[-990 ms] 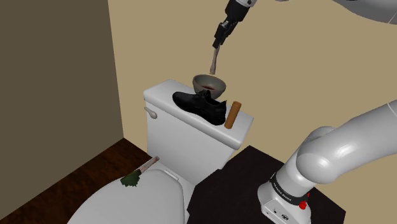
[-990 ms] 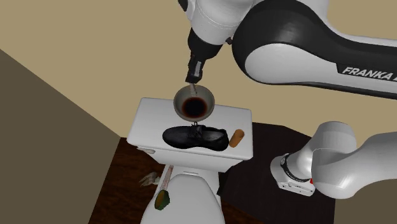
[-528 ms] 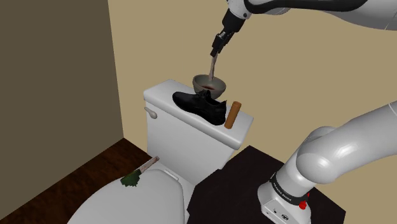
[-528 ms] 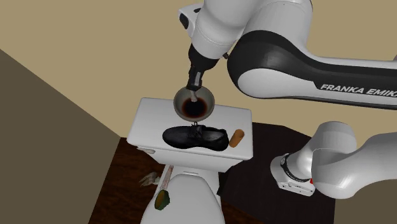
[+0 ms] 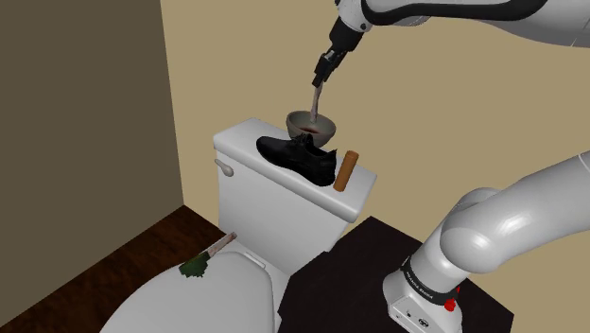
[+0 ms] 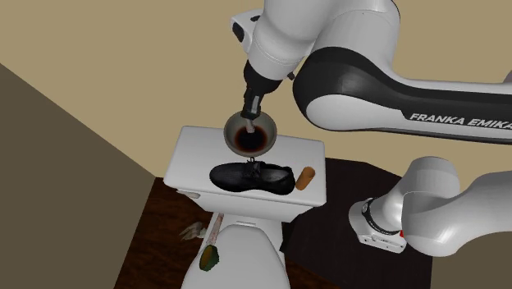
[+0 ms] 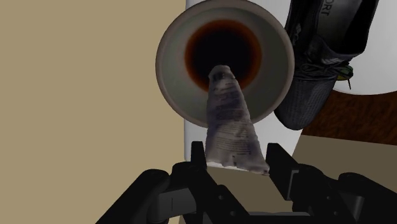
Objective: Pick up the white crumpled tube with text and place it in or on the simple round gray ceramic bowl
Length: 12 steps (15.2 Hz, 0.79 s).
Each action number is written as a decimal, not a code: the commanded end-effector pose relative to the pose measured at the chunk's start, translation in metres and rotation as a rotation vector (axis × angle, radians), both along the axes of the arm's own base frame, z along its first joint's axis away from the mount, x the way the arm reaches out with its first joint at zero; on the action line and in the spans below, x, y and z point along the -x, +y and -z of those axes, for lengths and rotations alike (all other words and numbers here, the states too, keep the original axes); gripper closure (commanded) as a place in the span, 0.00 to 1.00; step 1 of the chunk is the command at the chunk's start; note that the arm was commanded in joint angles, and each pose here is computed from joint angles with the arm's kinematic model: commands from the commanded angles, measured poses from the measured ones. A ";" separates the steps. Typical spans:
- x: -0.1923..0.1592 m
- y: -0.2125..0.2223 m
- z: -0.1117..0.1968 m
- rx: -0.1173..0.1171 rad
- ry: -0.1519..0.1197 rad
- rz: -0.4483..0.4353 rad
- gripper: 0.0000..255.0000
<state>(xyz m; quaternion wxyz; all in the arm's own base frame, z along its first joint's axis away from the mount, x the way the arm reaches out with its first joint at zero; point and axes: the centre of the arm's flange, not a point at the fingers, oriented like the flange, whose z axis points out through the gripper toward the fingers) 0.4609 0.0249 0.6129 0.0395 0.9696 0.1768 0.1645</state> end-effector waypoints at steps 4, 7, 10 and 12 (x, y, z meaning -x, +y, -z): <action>0.000 0.000 0.000 0.000 0.000 0.000 0.00; 0.004 0.000 -0.012 0.000 0.000 0.000 0.00; 0.017 0.001 -0.047 0.000 0.000 0.000 0.00; 0.017 0.001 -0.047 0.000 0.000 0.000 0.00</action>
